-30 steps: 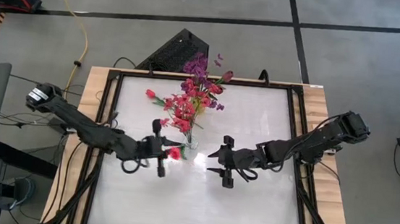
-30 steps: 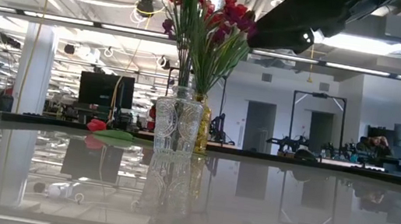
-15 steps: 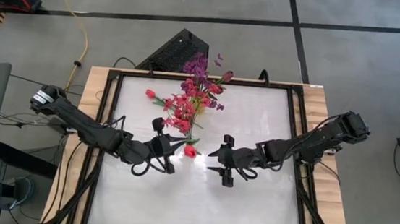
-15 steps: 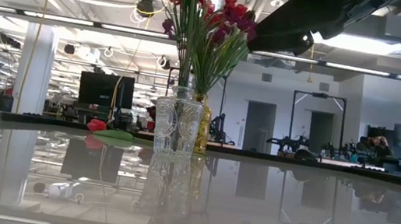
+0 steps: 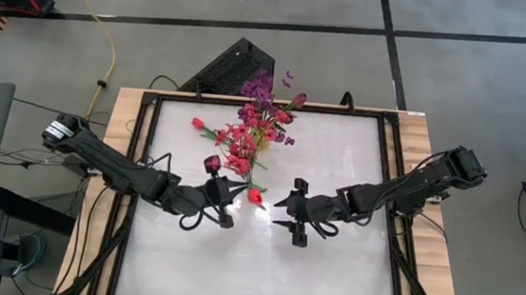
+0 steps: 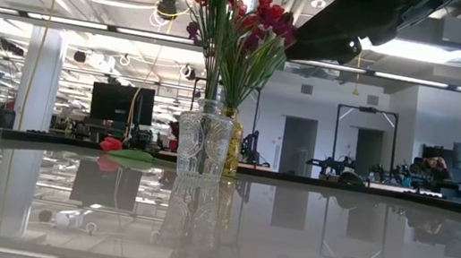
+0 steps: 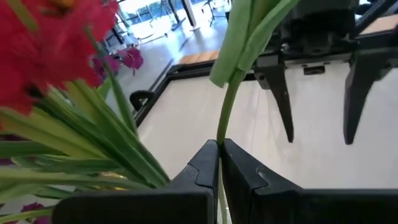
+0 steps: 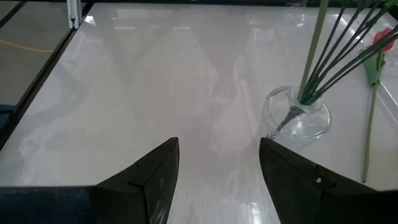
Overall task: Sort flowers into vase by color
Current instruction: Put the bottom pink flower into the transparent vase, then put the pink flower into the transparent vase
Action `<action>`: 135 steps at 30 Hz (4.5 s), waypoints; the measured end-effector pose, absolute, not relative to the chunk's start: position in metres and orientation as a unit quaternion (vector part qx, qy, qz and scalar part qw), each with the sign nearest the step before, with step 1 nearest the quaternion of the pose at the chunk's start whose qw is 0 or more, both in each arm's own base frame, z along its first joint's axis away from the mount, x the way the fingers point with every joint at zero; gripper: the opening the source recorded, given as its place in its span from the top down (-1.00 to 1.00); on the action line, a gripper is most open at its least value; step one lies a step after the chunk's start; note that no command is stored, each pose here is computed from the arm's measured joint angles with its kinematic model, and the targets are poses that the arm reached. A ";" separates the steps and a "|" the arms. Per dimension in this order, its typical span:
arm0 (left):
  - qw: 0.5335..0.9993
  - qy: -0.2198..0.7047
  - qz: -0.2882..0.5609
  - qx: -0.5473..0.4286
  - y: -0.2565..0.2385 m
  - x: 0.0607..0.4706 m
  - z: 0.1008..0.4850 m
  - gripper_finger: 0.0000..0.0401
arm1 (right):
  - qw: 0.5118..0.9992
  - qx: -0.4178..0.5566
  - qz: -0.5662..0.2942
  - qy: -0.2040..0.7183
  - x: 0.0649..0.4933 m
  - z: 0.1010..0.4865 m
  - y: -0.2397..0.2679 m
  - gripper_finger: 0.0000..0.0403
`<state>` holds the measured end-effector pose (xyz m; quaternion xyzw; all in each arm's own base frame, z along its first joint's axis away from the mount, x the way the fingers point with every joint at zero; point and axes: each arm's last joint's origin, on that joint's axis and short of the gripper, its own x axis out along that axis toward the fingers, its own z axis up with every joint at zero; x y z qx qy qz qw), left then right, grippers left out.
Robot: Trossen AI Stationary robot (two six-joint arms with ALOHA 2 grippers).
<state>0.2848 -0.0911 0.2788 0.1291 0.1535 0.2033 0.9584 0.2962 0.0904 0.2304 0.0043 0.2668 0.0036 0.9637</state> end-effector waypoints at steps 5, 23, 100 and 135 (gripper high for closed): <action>0.959 0.156 0.207 0.116 -0.088 0.285 0.278 1.00 | 0.964 0.005 0.003 0.267 0.296 0.230 0.090 -0.24; 0.959 0.232 0.158 0.028 -0.064 0.285 0.251 1.00 | 0.964 0.005 0.005 0.267 0.296 0.230 0.091 -0.24; 0.753 0.195 0.500 -0.381 0.113 0.217 0.191 0.12 | 0.943 -0.029 0.030 0.329 0.283 0.220 0.106 -0.24; 0.758 0.600 -0.047 0.252 0.155 0.284 0.162 0.12 | 0.940 -0.032 0.005 0.339 0.287 0.218 0.089 -0.24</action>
